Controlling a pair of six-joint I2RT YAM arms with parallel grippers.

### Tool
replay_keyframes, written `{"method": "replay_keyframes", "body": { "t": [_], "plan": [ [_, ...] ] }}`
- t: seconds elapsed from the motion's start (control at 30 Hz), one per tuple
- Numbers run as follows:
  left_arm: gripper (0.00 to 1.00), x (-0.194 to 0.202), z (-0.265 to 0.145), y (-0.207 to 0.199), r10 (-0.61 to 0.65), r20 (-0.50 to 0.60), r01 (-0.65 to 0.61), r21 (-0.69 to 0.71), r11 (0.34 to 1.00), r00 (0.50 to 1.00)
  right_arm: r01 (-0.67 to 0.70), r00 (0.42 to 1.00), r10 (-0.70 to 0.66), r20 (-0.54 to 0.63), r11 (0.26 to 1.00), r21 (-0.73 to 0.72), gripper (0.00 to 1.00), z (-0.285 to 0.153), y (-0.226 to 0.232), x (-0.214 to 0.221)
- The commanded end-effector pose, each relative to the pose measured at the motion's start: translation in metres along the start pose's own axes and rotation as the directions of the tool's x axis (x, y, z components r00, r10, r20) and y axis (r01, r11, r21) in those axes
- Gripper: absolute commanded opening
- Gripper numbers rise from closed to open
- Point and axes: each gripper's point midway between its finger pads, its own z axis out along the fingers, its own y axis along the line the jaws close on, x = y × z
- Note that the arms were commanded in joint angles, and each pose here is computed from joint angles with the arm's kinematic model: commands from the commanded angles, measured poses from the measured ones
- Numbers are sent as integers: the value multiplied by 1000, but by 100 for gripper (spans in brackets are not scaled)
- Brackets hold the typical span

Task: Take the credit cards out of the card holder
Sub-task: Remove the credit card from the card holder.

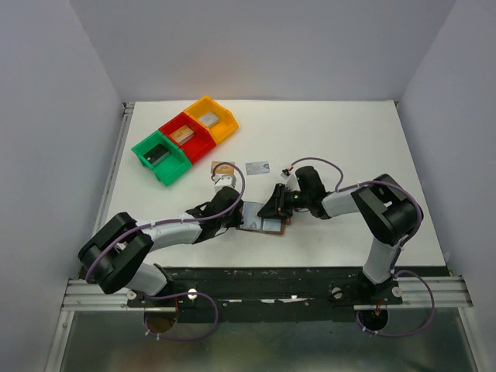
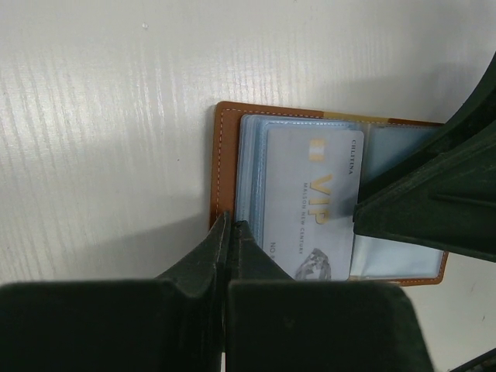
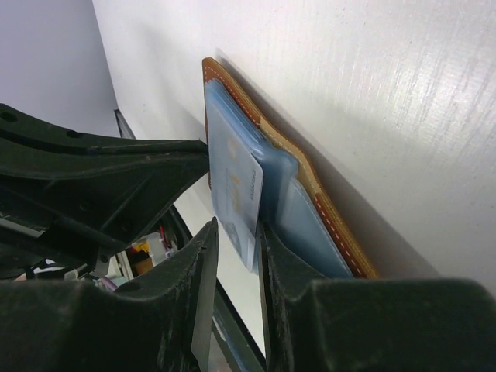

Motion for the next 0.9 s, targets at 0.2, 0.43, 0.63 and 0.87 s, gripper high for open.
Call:
{"method": "replay_keyframes", "body": {
  "t": [0.2,0.43,0.63,0.87],
  "plan": [
    [0,15,4,4,-7,-48,6,-6,1000,999,-18,1000,18,-7,998,-58,35,1,4,-1],
    [0,19,6,3,-10,-59,10,0,1000,998,-24,999,22,-45,998,-52,35,6,1,2],
    [0,20,7,2,-14,-64,14,6,1000,998,-29,998,27,-51,999,-43,35,7,-4,4],
    [0,22,6,3,-14,-66,15,10,1000,998,-42,998,37,-43,994,-105,35,10,5,2]
  ]
}}
